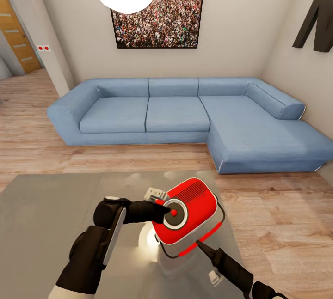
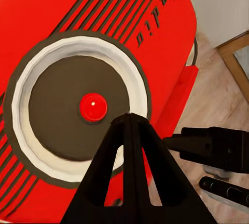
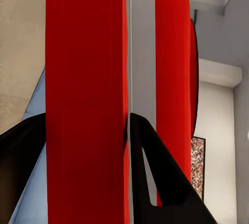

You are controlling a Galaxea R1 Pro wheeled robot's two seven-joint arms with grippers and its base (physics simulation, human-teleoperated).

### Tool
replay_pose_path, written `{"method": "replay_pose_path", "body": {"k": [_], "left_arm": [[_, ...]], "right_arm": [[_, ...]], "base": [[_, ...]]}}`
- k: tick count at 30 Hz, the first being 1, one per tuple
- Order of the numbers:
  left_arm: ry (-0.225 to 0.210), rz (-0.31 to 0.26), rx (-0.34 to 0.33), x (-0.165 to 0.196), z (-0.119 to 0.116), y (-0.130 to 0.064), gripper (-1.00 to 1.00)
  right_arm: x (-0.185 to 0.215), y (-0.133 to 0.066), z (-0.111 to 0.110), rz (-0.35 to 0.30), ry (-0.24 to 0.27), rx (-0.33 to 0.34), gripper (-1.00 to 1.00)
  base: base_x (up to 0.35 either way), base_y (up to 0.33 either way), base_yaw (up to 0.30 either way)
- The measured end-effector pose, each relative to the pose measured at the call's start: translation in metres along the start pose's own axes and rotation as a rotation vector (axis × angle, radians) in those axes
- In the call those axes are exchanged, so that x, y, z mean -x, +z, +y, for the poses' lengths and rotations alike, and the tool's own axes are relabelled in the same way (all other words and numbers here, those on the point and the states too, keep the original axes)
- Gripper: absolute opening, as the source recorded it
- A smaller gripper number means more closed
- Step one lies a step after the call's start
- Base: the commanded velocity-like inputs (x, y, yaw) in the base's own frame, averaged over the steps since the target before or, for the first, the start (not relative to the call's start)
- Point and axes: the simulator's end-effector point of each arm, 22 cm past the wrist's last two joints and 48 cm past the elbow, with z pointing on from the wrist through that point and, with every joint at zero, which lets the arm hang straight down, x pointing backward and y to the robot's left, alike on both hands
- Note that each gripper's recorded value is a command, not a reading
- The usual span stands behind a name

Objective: Turn on the radio receiver that's on the table in the living room.

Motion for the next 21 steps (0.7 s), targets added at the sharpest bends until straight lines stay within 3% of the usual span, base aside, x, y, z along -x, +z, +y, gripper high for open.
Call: {"method": "replay_pose_path", "body": {"k": [11,15,21], "left_arm": [[0.008,0.007,0.017,-0.001,0.002,0.001,-1.00],[0.008,0.009,0.017,-0.002,0.003,0.001,-1.00],[0.008,0.014,0.018,-0.004,0.003,0.002,-1.00]], "right_arm": [[-0.002,-0.003,0.000,-0.014,-0.010,0.003,-1.00],[0.000,-0.001,-0.009,-0.048,0.019,-0.017,-1.00],[-0.010,-0.006,-0.016,-0.082,0.010,-0.013,-1.00]], "base": [[0.000,0.000,0.000],[0.000,0.000,0.000],[0.000,0.000,0.000]]}}
